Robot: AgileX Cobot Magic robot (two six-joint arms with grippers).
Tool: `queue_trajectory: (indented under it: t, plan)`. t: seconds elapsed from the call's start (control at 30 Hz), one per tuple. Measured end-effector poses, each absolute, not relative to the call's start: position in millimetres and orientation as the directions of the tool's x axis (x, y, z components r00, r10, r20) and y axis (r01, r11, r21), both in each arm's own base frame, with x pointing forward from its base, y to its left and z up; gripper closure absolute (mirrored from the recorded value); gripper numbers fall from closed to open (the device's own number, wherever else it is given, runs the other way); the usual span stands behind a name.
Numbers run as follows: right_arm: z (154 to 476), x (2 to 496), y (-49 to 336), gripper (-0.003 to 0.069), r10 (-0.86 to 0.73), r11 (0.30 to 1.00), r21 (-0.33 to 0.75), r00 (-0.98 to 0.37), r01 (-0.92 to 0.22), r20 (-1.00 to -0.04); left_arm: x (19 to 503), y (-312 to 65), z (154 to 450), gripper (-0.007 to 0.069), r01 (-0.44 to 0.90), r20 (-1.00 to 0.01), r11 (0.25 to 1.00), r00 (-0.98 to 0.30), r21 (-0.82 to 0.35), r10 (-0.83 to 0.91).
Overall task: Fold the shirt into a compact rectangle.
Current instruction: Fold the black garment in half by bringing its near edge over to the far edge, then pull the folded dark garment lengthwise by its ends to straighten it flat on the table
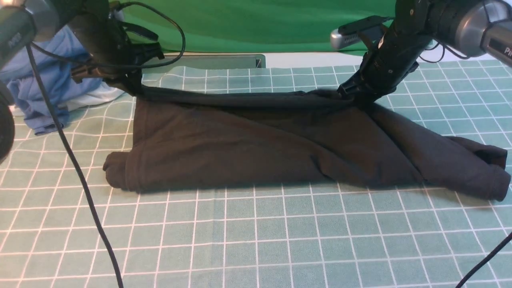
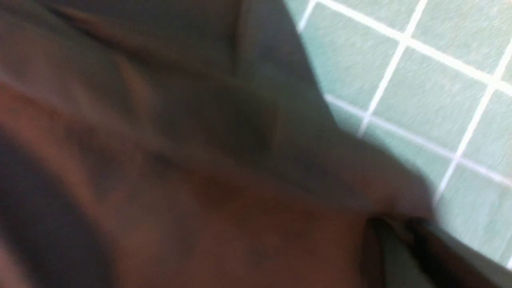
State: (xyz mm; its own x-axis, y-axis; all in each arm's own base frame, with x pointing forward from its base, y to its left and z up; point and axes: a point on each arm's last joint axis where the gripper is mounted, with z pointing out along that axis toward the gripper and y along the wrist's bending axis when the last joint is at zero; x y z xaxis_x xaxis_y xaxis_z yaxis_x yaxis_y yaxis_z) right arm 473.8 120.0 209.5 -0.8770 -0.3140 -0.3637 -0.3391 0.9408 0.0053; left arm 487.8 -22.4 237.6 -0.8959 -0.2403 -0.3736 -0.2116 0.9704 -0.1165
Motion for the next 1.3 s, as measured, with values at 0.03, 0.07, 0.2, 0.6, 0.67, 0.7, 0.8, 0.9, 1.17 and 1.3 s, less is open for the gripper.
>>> queue_trajectory:
  t: [0.03, 0.07, 0.2, 0.6, 0.67, 0.7, 0.8, 0.9, 1.17, 1.3]
  plan:
    - [206.9, 476.3, 120.0, 0.049, -0.312, 0.941, 0.001, -0.872, -0.338, -0.377, 490.3, -20.1, 236.7, 0.0578, -0.212, -0.389, 0.971, -0.889, -0.112, -0.239]
    - [205.6, 478.3, 119.1, 0.0438, -0.31, 0.942, -0.002, -0.867, -0.336, -0.389, 492.6, -18.5, 236.2, 0.0557, -0.211, -0.408, 0.971, -0.881, -0.109, -0.237]
    - [207.8, 483.4, 118.6, 0.0315, -0.303, 0.943, -0.007, -0.853, -0.331, -0.426, 497.2, -15.2, 240.6, 0.0434, -0.208, -0.462, 0.974, -0.857, -0.093, -0.227]
    - [333.3, 454.5, 111.4, 0.0627, -0.322, 0.933, -0.03, -0.792, -0.36, -0.518, 477.1, -42.3, 300.7, 0.0463, -0.134, -0.367, 0.937, -0.895, -0.323, -0.255]
    - [353.6, 440.2, 108.1, 0.0631, -0.316, 0.934, -0.033, -0.778, -0.356, -0.543, 468.9, -56.4, 317.4, 0.0569, -0.072, -0.401, 0.941, -0.892, -0.331, -0.21]
    - [359.2, 433.9, 106.1, 0.0631, -0.315, 0.934, -0.033, -0.776, -0.355, -0.547, 465.1, -60.3, 323.8, 0.0588, -0.053, -0.415, 0.944, -0.889, -0.327, -0.194]
    - [365.8, 415.7, 99.6, 0.0631, -0.313, 0.936, -0.031, -0.787, -0.351, -0.532, 452.1, -74.7, 332.1, 0.0612, -0.009, -0.423, 0.95, -0.894, -0.312, -0.147]
    - [358.0, 390.3, 82.7, 0.0632, -0.3, 0.944, -0.02, -0.833, -0.328, -0.465, 430.7, -86.9, 324.8, 0.0615, 0.01, -0.368, 0.954, -0.924, -0.301, -0.106]
    - [292.9, 332.7, 0.7, 0.0605, -0.025, 0.999, 0.036, -0.982, -0.033, -0.188, 363.5, -81.5, 244.6, 0.0613, -0.017, -0.064, 0.975, -0.997, -0.223, -0.032]
    - [254.5, 312.7, -15.6, 0.0534, 0.059, 0.996, 0.071, -0.997, 0.056, -0.04, 329.8, -69.3, 229.2, 0.0612, -0.018, -0.05, 0.983, -0.998, -0.182, -0.027]
